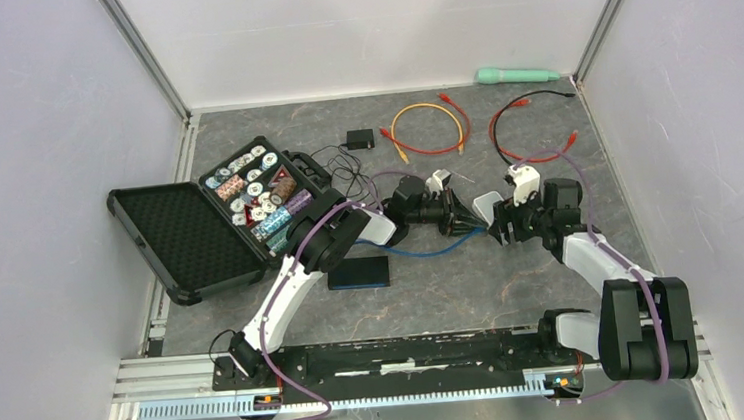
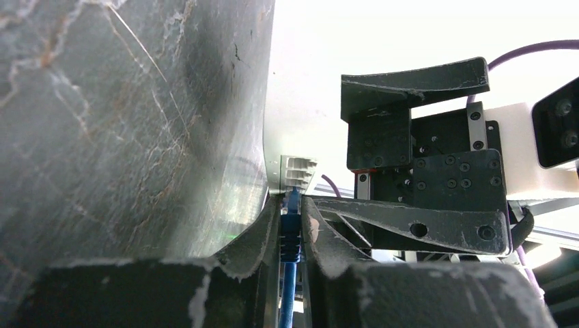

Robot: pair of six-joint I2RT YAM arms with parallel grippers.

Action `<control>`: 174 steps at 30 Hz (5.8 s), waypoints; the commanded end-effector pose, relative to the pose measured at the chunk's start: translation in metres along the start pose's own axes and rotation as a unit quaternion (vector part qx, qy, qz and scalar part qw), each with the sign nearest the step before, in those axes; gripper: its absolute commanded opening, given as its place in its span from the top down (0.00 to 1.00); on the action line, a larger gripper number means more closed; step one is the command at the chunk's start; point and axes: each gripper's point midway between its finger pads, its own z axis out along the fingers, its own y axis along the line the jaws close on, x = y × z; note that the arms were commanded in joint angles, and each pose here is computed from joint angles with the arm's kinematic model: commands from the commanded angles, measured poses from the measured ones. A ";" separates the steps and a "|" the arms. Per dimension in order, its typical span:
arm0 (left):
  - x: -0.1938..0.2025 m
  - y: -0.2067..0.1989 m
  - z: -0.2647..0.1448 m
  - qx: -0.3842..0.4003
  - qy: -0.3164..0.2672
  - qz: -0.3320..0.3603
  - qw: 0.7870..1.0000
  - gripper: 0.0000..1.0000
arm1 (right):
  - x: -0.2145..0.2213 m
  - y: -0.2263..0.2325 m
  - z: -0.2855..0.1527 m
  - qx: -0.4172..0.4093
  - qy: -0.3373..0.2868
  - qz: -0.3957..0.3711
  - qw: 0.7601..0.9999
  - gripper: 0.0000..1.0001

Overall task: Pull the plug from the switch port
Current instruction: Pull the connector from the switch port, then place the switch port at the center of the board, then place the connector at the center of the board.

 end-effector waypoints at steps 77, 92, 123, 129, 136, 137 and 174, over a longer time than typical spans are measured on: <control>-0.092 -0.086 -0.076 -0.130 0.028 0.212 0.968 0.98 | 0.053 0.059 -0.013 -0.259 0.046 -0.342 0.902 0.96; -0.109 -0.102 -0.089 -0.080 0.028 0.195 0.977 0.98 | 0.014 0.149 0.018 -0.379 0.051 -0.409 0.828 0.90; -0.116 -0.081 -0.047 -0.057 0.064 0.193 0.977 0.96 | -0.031 0.157 0.000 -0.273 -0.002 -0.422 0.864 0.02; -0.094 -0.079 -0.021 -0.027 0.094 0.173 0.980 0.92 | -0.072 0.153 -0.016 -0.226 -0.058 -0.421 0.877 0.09; -0.077 -0.069 0.010 0.006 0.116 0.171 0.978 0.79 | -0.086 0.151 -0.022 -0.217 -0.061 -0.429 0.875 0.14; -0.078 -0.066 0.011 0.006 0.115 0.173 0.978 0.75 | -0.086 0.151 -0.023 -0.214 -0.062 -0.428 0.876 0.14; -0.172 -0.202 -0.166 0.003 -0.054 0.272 0.961 0.00 | -0.086 0.119 0.059 -0.152 -0.003 -0.359 0.921 0.40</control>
